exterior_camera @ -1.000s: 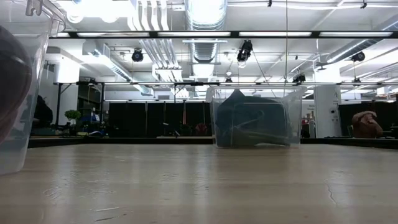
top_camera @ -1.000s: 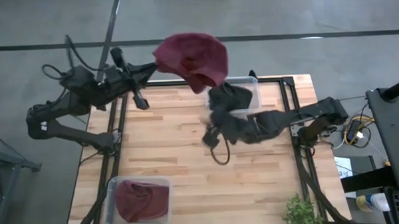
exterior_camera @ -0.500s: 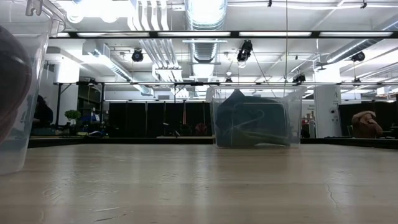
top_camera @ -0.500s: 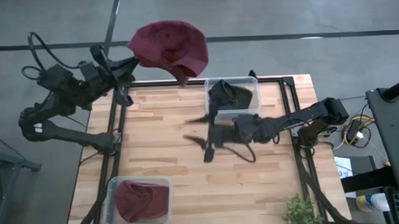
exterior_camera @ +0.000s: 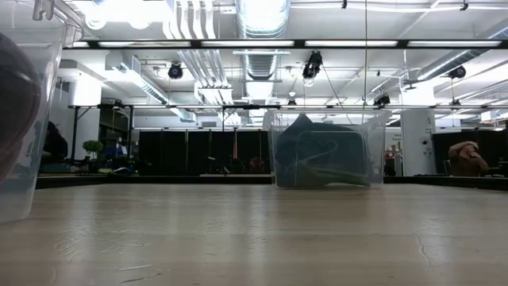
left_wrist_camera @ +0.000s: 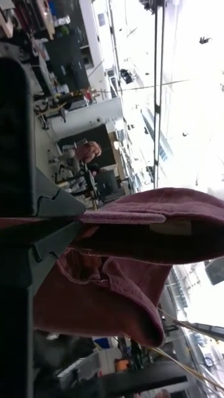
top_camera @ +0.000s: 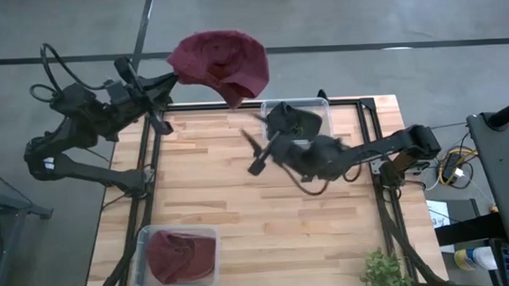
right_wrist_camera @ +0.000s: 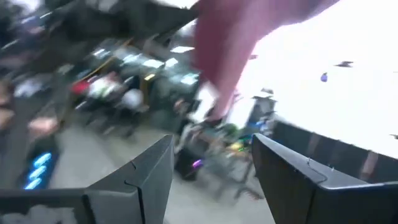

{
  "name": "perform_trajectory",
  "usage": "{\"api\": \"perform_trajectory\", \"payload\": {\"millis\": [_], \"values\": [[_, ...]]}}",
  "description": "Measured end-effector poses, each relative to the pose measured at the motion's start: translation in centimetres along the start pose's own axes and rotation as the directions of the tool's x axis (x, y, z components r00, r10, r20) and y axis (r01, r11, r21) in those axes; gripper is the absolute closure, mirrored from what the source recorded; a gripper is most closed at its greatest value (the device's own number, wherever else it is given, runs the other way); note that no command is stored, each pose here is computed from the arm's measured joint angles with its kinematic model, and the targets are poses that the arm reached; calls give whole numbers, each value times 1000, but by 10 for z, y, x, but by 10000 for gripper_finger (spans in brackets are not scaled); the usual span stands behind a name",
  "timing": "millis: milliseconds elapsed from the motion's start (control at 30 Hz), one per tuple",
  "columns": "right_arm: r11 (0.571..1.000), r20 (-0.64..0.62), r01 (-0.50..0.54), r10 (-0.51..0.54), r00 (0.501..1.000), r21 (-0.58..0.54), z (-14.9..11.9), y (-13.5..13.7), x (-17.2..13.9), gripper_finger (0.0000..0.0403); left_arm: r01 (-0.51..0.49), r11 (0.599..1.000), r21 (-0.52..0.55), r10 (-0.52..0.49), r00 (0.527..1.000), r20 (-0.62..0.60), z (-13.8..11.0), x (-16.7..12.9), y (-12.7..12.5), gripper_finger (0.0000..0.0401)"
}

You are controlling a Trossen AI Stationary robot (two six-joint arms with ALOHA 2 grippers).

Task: Pick & Place hat
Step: Put the red cap into the bottom transparent bin

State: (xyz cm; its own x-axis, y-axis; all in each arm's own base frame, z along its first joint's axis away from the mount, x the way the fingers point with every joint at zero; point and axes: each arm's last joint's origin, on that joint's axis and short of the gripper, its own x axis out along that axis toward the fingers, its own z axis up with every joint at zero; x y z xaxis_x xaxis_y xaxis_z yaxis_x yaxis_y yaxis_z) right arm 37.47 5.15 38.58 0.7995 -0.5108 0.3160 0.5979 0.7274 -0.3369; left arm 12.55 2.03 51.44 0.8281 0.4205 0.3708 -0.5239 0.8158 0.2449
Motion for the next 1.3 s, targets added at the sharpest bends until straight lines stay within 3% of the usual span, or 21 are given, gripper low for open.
{"api": "perform_trajectory", "payload": {"millis": [133, 500, 667, 867, 1033, 1233, 1300], "values": [[998, 73, 62, -64, 995, 31, 11, -12, -1, 193, -3, 1000, 5, 3, 1000, -9, -3, 1, -1, 401], [985, 147, -9, -17, 989, 173, 4, -27, 13, 193, 26, 999, 20, -25, 999, -48, -20, 5, -11, 401], [981, 174, -61, 28, 984, 185, 3, -27, 15, 193, 10, 1000, 18, -9, 999, -51, -22, 7, -12, 401], [981, 164, -39, 7, 986, 191, 2, -29, 16, 197, 28, 999, 17, -27, 998, -60, -24, 11, -15, 401], [979, 143, -32, 2, 990, 202, -3, -34, 20, 243, 46, 999, -1, -46, 997, -60, -26, 14, -18, 401], [987, 105, -11, -5, 994, 158, -5, -34, 21, 365, 59, 998, 4, -58, 995, -86, -30, 17, -21, 401], [990, 95, -8, -6, 995, 144, -5, -35, 22, 381, 79, 997, 3, -78, 991, -106, -33, 18, -23, 398]]}}
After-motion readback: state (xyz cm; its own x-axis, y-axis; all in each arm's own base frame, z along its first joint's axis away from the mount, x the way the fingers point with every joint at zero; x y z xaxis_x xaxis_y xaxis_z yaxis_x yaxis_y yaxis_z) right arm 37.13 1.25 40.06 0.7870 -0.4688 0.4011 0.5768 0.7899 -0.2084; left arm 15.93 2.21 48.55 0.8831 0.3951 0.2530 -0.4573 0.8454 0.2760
